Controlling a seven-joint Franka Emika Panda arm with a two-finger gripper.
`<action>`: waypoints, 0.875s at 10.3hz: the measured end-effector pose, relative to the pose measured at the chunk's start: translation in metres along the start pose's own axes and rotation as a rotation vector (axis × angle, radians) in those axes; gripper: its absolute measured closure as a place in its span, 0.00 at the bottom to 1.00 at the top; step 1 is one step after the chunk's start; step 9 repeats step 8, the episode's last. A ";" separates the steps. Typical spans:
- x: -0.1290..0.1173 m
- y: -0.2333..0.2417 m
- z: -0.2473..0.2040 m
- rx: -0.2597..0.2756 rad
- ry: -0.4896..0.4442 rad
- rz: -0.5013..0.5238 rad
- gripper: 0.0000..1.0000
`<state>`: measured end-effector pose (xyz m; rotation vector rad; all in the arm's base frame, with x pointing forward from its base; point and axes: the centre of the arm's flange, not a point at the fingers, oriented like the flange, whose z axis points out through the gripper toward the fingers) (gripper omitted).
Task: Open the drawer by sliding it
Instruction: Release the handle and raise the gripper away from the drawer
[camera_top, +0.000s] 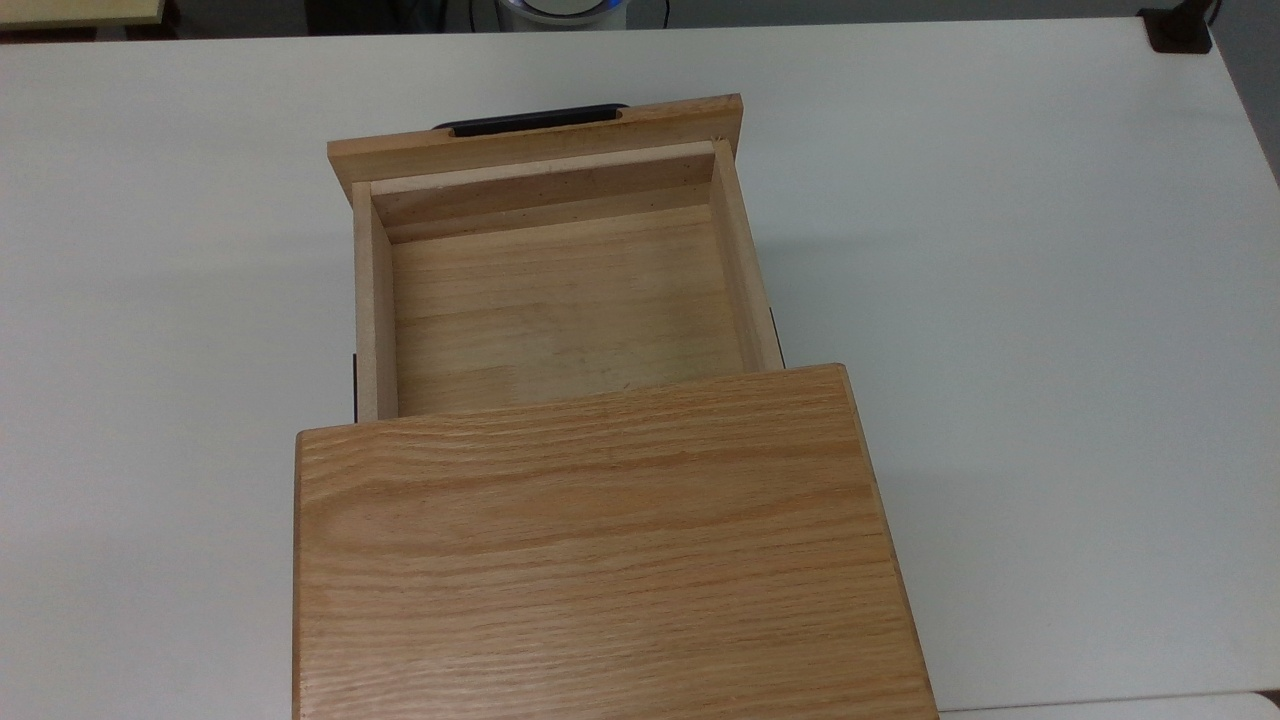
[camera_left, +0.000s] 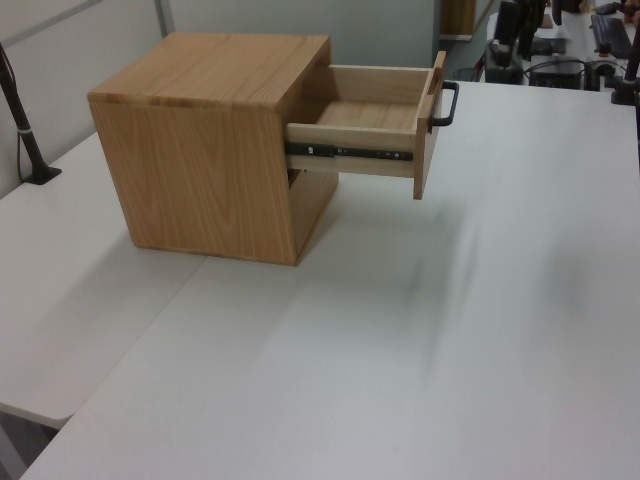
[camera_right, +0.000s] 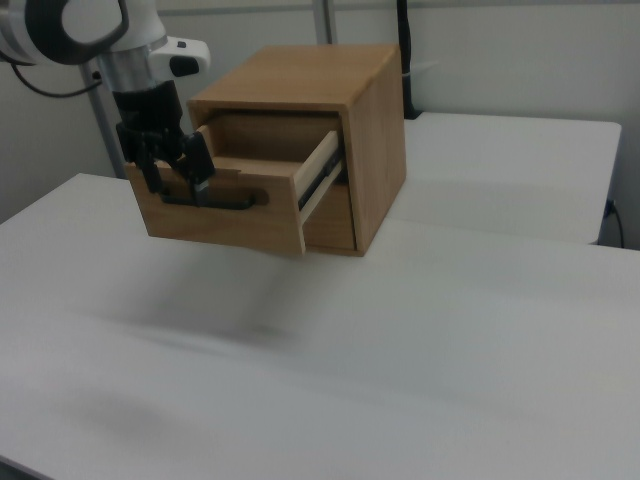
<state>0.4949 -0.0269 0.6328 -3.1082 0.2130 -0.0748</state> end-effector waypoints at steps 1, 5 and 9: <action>0.002 -0.006 0.004 -0.085 -0.031 -0.093 0.00; 0.024 -0.003 0.007 -0.120 -0.045 -0.131 0.00; 0.025 0.007 0.004 -0.123 -0.044 -0.123 0.00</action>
